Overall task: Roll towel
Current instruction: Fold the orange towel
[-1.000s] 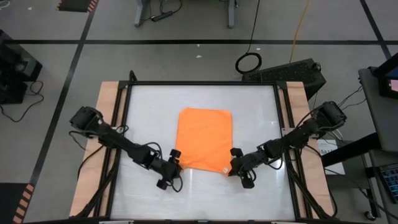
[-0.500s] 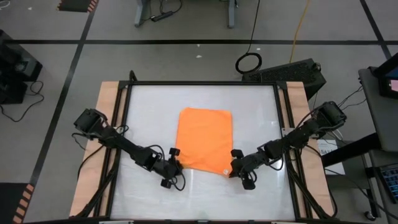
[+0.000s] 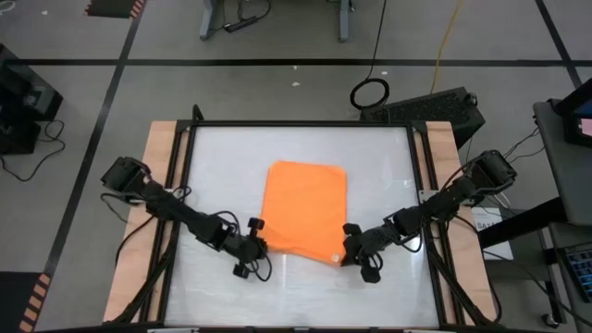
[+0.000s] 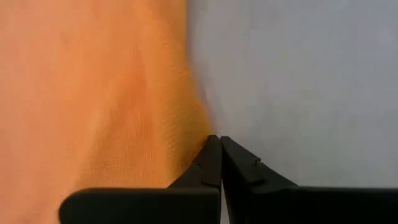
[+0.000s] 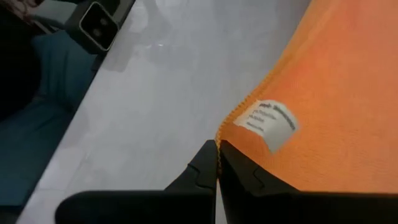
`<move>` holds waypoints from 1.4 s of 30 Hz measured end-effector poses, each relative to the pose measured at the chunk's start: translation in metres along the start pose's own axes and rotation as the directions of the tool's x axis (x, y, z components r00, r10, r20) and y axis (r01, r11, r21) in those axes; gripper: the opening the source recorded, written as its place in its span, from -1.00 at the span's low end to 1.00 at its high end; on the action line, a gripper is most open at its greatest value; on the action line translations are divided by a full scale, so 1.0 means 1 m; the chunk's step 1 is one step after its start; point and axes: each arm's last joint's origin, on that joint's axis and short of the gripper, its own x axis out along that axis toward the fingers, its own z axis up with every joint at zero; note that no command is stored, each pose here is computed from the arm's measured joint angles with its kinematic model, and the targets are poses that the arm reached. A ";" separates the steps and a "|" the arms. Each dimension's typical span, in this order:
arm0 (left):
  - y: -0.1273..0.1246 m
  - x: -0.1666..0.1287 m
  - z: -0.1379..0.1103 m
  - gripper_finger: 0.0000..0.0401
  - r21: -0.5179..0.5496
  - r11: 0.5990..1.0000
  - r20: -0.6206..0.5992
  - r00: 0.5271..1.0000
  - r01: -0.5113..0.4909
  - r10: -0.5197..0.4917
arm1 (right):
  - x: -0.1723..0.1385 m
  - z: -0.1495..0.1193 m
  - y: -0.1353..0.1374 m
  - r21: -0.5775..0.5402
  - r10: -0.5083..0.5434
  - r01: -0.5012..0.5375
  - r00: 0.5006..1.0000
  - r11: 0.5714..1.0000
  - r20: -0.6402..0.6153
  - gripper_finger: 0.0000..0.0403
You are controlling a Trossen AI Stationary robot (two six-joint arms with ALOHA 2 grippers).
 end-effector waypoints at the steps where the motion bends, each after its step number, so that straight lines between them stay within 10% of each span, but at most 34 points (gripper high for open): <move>1: -0.001 -0.006 0.004 -0.99 0.006 1.000 0.029 0.999 0.017 -0.018 | 0.000 -0.001 0.001 0.008 0.013 -0.013 1.000 1.000 -0.009 -0.99; 10: -0.006 -0.017 0.007 -1.00 -0.023 0.975 0.034 0.975 0.220 -0.220 | 0.000 -0.004 0.003 0.018 0.029 -0.029 0.999 0.999 -0.037 -0.64; 25: -0.011 -0.018 0.004 -0.94 -0.027 0.960 0.009 0.960 0.279 -0.279 | -0.006 -0.001 0.001 0.008 0.032 -0.032 0.999 0.999 -0.042 -0.07; 33: -0.012 -0.018 0.002 -0.88 -0.024 0.950 -0.025 0.949 0.313 -0.313 | -0.017 0.010 -0.016 -0.050 -0.233 0.237 0.970 0.970 0.075 -0.07; 42: -0.012 -0.018 0.002 -0.33 -0.030 0.948 -0.018 0.949 0.316 -0.316 | -0.026 0.020 -0.057 -0.068 -0.411 0.418 0.907 0.906 0.096 -0.07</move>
